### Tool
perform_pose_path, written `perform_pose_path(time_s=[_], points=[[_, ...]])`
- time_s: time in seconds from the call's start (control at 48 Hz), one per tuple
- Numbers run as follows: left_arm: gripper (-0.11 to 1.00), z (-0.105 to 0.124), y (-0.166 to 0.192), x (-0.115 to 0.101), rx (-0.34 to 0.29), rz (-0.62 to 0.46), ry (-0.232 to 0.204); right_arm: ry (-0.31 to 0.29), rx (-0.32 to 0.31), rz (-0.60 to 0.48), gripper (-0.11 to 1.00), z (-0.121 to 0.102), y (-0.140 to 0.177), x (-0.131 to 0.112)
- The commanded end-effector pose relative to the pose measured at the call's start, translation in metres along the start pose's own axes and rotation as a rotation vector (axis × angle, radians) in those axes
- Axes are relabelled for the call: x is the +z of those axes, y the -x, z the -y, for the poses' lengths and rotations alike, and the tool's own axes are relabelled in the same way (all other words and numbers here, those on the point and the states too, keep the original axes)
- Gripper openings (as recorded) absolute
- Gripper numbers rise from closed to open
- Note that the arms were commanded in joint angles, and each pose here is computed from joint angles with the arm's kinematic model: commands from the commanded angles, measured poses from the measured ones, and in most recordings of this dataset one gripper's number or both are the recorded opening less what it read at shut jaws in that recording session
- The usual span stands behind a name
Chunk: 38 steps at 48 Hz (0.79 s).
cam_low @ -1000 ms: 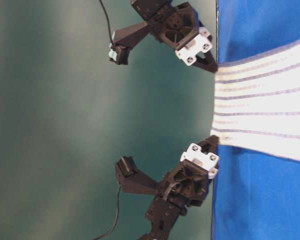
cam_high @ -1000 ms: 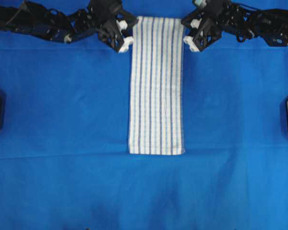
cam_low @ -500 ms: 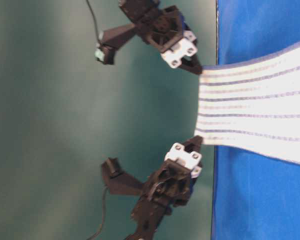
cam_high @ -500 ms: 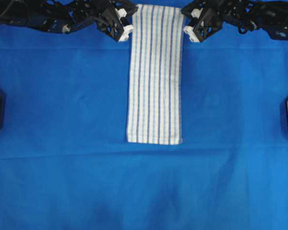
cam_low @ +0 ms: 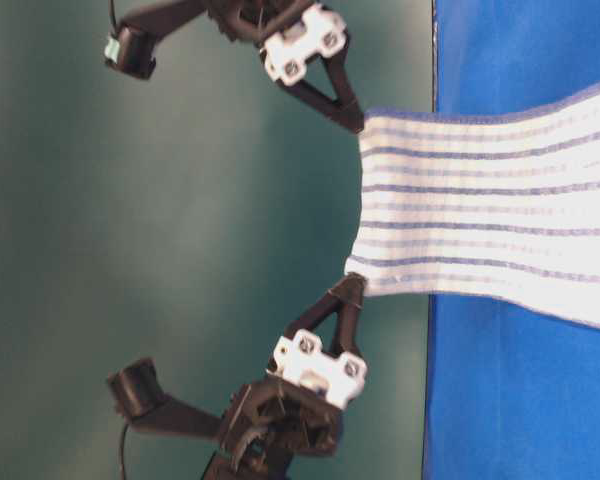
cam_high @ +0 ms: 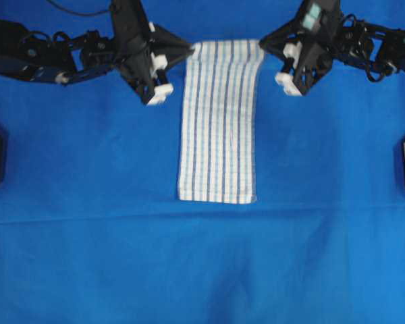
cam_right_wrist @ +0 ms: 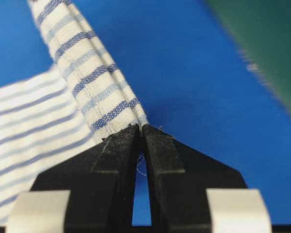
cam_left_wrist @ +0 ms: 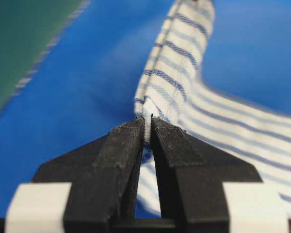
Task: Fold a vertical towel.
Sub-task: 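Lift the top edge and fold it down toward the towel's bottom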
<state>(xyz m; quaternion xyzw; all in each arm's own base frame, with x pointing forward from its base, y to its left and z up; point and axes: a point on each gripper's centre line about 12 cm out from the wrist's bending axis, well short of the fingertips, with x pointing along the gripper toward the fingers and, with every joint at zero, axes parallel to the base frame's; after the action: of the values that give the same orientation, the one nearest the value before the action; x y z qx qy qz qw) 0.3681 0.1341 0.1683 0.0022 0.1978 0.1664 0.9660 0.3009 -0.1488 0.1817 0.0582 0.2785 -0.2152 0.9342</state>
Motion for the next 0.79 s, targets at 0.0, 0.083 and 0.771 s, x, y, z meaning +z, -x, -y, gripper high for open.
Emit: perform_pose_path(time_s=[0.0,0.083,0.771], points=[[0.08,0.017,0.009,0.008,-0.041,0.026,-0.018,0.029,0.055,0.025,0.07,-0.022,0.011,0.002],[0.08,0.035,0.014,0.002,-0.085,0.005,-0.037,0.052,0.106,0.017,0.07,-0.041,0.016,-0.003],[0.08,0.142,0.034,-0.04,-0.354,-0.122,-0.147,0.079,0.338,-0.156,0.07,-0.143,0.013,-0.052]])
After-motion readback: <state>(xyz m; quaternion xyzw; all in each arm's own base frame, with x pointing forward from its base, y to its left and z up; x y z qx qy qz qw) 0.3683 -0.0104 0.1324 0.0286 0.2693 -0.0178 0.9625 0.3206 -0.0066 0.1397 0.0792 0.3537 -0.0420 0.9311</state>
